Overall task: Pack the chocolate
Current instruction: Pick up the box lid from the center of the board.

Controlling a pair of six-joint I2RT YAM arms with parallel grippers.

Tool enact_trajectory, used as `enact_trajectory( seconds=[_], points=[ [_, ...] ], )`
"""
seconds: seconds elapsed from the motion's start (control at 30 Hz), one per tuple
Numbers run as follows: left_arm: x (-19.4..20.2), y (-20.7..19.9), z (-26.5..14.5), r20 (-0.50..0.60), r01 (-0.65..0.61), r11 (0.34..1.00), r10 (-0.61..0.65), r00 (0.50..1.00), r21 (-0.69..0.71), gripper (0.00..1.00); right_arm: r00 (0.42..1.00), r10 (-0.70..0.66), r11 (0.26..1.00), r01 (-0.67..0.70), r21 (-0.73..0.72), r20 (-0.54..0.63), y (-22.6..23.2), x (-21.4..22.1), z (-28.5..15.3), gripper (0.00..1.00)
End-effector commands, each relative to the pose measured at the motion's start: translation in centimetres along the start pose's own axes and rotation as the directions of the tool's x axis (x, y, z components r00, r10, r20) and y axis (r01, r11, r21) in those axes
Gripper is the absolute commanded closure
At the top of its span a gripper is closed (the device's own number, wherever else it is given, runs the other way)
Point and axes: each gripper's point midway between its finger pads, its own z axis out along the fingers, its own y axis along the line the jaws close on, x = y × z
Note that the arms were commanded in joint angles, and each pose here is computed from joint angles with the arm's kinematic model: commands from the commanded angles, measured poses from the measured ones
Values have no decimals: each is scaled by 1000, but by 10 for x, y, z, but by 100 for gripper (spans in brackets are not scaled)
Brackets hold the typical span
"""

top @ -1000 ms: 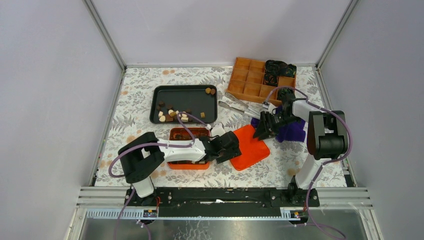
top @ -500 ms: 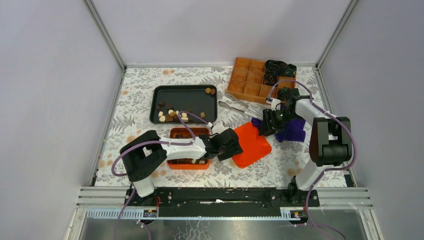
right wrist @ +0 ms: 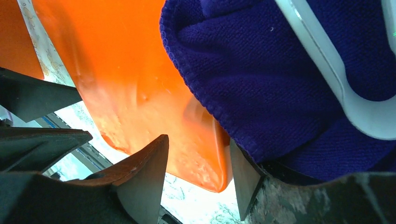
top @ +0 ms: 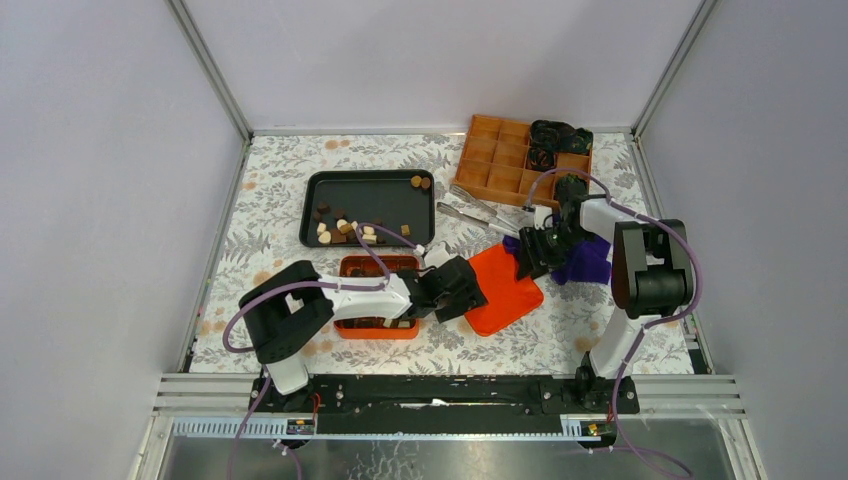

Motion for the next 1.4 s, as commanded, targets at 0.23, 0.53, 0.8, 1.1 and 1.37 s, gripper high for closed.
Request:
enact_trajectory(
  seconds=[0.23,0.53,0.8,1.1,1.37],
  points=[
    [6,11,6,-25,1,1000,-1,1000,5,24,997,-78,972,70,-225,-26,59,5,-7,47],
    [4,0,6,-19,-15,999,15,1000,44,24,992,-113,959,122,-256,46,89,-7,-43,47],
    [0,-16,20,-36,-43,997,46,998,68,24,995,-81,993,86,-86,63,59,-10,-48,45],
    [0,-23,41,-71,-47,995,52,996,83,24,987,-80,996,74,43,139,25,-30,-75,29],
    [0,-17,40,-75,-38,996,44,996,82,24,989,-3,998,-8,68,151,-20,-26,-83,28]
  ],
)
